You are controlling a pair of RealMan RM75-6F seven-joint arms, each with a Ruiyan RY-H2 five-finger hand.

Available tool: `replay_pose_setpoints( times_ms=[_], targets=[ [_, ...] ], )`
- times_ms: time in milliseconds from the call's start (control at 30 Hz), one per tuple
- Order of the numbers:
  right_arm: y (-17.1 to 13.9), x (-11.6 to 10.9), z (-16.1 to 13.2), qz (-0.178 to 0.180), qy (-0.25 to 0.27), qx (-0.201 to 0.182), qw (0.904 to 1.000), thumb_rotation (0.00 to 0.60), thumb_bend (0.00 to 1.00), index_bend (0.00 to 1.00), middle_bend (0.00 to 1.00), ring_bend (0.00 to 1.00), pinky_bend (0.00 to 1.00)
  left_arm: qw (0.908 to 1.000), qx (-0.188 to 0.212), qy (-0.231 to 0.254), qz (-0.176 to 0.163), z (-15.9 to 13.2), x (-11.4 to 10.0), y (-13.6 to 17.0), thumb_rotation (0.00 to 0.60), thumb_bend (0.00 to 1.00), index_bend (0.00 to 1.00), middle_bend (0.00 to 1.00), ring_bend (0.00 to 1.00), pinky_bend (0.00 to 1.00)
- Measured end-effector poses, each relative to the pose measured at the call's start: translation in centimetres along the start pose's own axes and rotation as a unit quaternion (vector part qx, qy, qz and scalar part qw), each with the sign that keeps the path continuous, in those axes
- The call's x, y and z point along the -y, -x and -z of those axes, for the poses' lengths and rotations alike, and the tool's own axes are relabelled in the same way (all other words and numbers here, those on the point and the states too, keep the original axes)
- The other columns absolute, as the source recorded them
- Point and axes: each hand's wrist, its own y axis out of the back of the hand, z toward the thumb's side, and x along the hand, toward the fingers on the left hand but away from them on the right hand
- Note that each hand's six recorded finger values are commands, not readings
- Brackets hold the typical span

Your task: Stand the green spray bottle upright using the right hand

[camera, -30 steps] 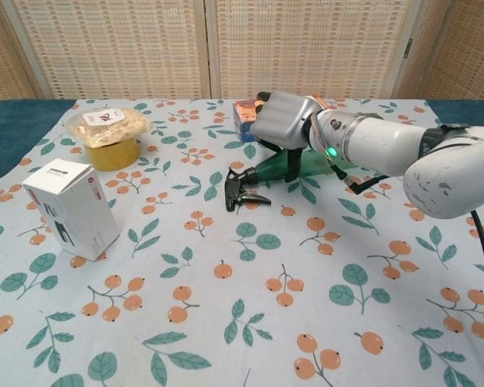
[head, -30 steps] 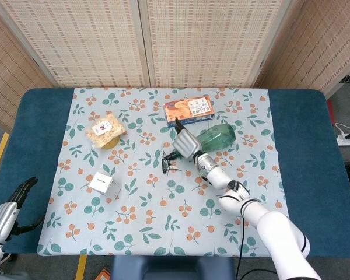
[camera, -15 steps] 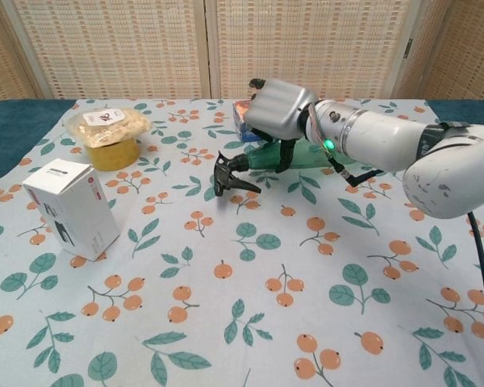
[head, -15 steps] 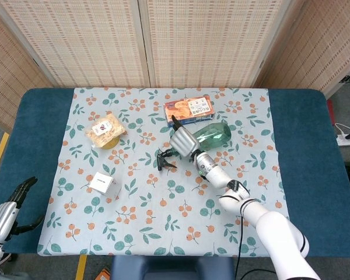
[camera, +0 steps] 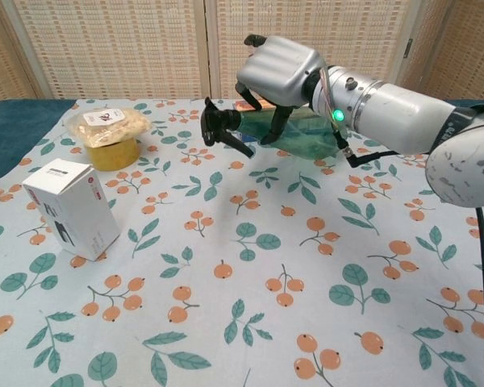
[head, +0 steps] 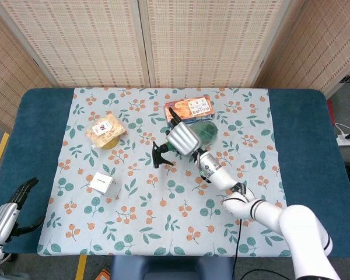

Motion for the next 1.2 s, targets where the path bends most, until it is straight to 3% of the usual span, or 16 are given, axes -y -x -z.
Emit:
replay_pose_setpoints(
  times_ms=[300,600,700,800,933,1200],
  targets=[
    [-2.1,-3.4,2.1,0.032,0.033,0.049,0.9977,0.6,0.07,0.84,0.63,0.31,0.05,1.0,0.001,0.006,0.002,-0.1,0.1,0.1,0.6,0.28,0.0,0.0,0.0,0.17],
    [-5.3,-5.6,4.7,0.039,0.104,0.138,0.9842,0.6,0.09,0.84,0.63,0.33,0.06,0.9999,0.006,0.003,0.008,-0.3,0.3,0.2,0.6,0.28,0.0,0.0,0.0,0.17],
    [-6.3,-6.3,5.5,0.036,0.148,0.169,0.9739,0.6,0.1,0.85,0.64,0.34,0.07,0.9999,0.008,0.002,0.009,-0.4,0.4,0.2,0.6,0.28,0.0,0.0,0.0,0.17],
    [-7.3,-7.0,6.1,0.026,0.204,0.202,0.9575,0.6,0.11,0.85,0.64,0.35,0.09,0.9999,0.009,0.0,0.01,-0.5,0.4,0.2,0.6,0.28,0.0,0.0,0.0,0.17],
    [-9.1,-7.5,7.0,-0.001,0.276,0.252,0.9274,0.6,0.12,0.86,0.64,0.36,0.12,0.9999,0.012,-0.002,0.01,-0.6,0.5,0.3,0.6,0.28,0.0,0.0,0.0,0.17],
    [-11.4,-5.4,8.9,-0.056,0.328,0.333,0.8825,0.6,0.14,0.86,0.64,0.37,0.13,0.9998,0.013,-0.005,0.011,-0.7,0.6,0.4,0.6,0.28,0.0,0.0,0.0,0.17]
  ],
)
